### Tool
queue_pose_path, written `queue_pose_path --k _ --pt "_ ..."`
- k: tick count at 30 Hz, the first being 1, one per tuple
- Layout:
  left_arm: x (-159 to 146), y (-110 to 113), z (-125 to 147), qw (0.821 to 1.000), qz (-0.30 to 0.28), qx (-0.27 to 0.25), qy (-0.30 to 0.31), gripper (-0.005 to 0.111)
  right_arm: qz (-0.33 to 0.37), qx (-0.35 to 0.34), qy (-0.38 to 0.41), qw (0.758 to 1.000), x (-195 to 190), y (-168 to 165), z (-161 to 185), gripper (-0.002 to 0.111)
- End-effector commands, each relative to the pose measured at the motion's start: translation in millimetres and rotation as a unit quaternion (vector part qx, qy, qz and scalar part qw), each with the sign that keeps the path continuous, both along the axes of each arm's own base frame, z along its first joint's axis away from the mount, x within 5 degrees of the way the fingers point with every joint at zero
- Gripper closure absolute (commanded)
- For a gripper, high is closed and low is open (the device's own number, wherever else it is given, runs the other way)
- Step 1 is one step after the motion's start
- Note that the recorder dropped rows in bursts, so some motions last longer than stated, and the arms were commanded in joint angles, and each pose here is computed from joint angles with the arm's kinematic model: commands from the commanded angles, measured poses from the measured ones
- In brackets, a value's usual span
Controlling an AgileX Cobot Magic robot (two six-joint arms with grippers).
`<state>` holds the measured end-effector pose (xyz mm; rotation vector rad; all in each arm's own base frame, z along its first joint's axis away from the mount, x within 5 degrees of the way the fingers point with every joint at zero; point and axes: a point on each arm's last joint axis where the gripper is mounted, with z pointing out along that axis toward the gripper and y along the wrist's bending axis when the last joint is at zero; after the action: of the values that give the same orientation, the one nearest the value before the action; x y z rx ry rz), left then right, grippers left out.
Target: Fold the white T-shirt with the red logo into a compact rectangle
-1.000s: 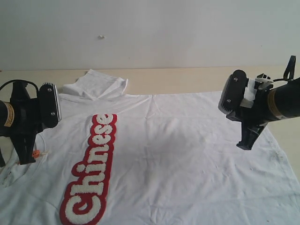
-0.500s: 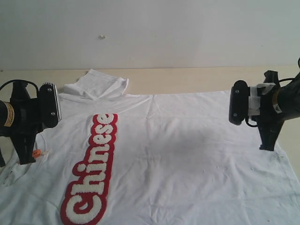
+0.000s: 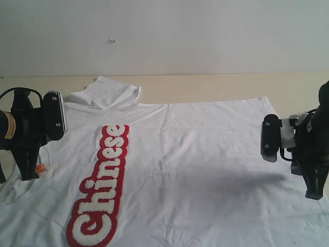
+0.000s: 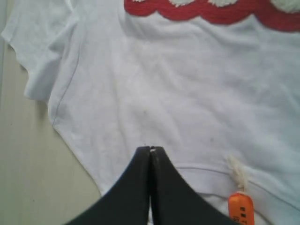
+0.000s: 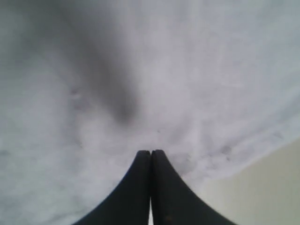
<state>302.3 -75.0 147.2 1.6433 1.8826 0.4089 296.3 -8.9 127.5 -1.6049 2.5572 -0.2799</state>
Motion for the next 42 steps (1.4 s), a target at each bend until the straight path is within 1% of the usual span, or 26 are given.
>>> queue_pose_path --k 1,4,6,8,10,13,20,23,26,27,28,29,30,31,33,34,36,42 --pt "1.0 0.0 0.8 1.0 0.005 -0.007 -0.002 0.107 0.011 0.1 -0.02 0.995 10.1 18.4 14.6 0.108" --pt "1.0 0.0 0.8 1.0 0.005 -0.007 -0.002 0.107 -0.009 0.134 -0.014 0.991 9.4 23.7 15.6 0.108" --pt "1.0 0.0 0.8 1.0 0.005 -0.007 -0.002 0.107 -0.026 0.159 0.014 0.987 4.6 27.8 15.4 0.108" --pt "1.0 0.0 0.8 1.0 0.005 -0.007 -0.002 0.107 -0.021 0.171 0.054 0.984 -0.3 30.4 17.9 0.108" --pt "1.0 0.0 0.8 1.0 0.005 -0.007 -0.002 0.107 -0.039 0.183 0.075 0.979 -3.0 32.4 19.1 0.108" --pt "1.0 0.0 0.8 1.0 0.005 -0.007 -0.002 0.107 -0.052 0.185 0.084 0.978 -4.3 32.7 19.1 0.108" --pt "1.0 0.0 0.8 1.0 0.005 -0.007 -0.002 0.107 -0.051 0.185 0.085 0.978 -4.6 32.6 19.1 0.108" --pt "2.3 -3.9 2.8 1.0 -0.009 -0.025 -0.014 0.107 -0.052 0.185 0.084 0.978 -4.4 32.7 19.1 0.108" --pt "3.7 -10.1 5.9 0.998 -0.026 -0.052 -0.031 0.107 -0.048 0.181 0.084 0.979 -4.6 31.9 18.9 0.108" --pt "4.4 -13.2 7.8 0.996 -0.032 -0.07 -0.039 0.107 -0.048 0.181 0.084 0.979 -4.6 31.9 18.9 0.108" --pt "4.8 -14.9 8.9 0.995 -0.021 -0.094 -0.039 0.107 -0.048 0.181 0.083 0.979 -4.4 31.9 18.9 0.108" --pt "4.7 -16.4 9.4 0.993 -0.003 -0.116 -0.034 0.107 -0.049 0.179 0.077 0.98 -3.2 31.6 18.9 0.108" --pt "4.5 -18.6 10.0 0.987 0.031 -0.155 -0.023 0.107 -0.05 0.178 0.067 0.98 -1.5 31.2 18.9 0.108" --pt "4.5 -19.9 10.5 0.982 0.054 -0.182 -0.015 0.107 -0.05 0.176 0.06 0.981 -0.1 30.8 18.9 0.108" --pt "3.8 -22.5 10.8 0.963 0.116 -0.241 0.01 0.107 -0.053 0.178 0.056 0.981 0.6 31.0 19.0 0.108" --pt "3.7 -23.6 11.1 0.954 0.138 -0.264 0.018 0.107 -0.053 0.178 0.056 0.981 0.6 31.0 19.0 0.108" --pt "3.7 -23.9 11.2 0.944 0.162 -0.287 0.028 0.107 -0.053 0.178 0.056 0.981 0.6 31.0 19.0 0.108" --pt "3.5 -23.1 10.7 0.943 0.17 -0.286 0.03 0.107 -0.054 0.179 0.056 0.981 0.6 31.2 19.1 0.108"
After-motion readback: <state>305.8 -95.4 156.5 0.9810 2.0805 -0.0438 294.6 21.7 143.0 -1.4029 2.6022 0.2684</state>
